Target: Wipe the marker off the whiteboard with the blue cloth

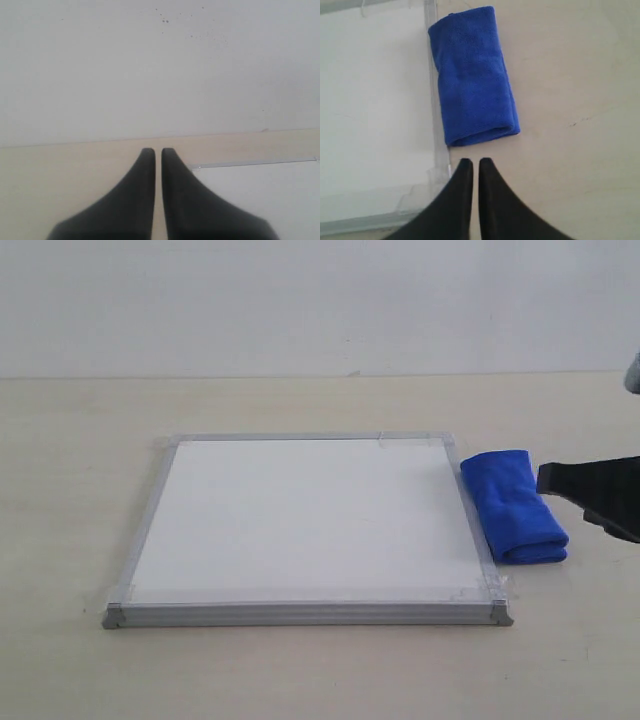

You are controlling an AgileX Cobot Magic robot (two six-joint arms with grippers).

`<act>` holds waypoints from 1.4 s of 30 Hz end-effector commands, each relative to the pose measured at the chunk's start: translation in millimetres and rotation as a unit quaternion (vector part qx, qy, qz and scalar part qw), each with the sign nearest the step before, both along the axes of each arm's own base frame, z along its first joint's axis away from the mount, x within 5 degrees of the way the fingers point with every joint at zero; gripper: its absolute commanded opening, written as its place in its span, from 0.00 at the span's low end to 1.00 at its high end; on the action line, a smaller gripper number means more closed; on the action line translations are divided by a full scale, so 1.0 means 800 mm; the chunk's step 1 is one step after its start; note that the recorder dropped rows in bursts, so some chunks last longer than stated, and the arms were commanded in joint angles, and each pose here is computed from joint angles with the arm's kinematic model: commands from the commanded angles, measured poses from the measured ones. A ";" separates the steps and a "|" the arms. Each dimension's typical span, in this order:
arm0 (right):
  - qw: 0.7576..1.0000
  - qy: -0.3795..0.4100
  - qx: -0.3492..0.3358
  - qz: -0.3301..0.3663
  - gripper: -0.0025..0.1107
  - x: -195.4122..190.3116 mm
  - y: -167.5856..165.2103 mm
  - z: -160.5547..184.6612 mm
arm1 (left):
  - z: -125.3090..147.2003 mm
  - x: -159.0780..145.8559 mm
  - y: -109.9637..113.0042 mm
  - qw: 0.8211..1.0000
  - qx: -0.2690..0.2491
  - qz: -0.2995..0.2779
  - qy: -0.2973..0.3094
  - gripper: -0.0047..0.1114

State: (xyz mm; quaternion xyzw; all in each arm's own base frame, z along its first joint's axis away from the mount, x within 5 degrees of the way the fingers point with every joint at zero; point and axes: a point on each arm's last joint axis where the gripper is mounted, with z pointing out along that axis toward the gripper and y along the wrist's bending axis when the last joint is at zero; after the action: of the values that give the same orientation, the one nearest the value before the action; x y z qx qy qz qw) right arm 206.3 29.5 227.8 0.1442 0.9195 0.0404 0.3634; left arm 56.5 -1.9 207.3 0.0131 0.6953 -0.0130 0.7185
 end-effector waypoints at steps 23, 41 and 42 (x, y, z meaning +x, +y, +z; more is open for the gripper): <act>0.943 -0.307 0.112 0.057 0.03 -0.148 -0.017 0.012 | 0.002 0.000 0.000 1.000 0.000 -0.002 -0.001 0.08; 0.926 -0.341 0.144 0.067 0.03 -0.172 -0.018 -0.027 | 0.002 0.000 0.000 1.000 0.000 -0.002 -0.001 0.08; 0.931 -0.336 0.120 0.079 0.03 -0.172 -0.018 -0.034 | 0.002 0.000 0.000 1.000 0.000 -0.002 -0.001 0.08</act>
State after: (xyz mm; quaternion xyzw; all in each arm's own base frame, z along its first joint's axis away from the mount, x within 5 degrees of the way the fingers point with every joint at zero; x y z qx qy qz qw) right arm 69.4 15.5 213.6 0.1338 0.7294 0.2623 0.6174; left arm 56.5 -1.9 207.3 0.0131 0.6953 -0.0130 0.7185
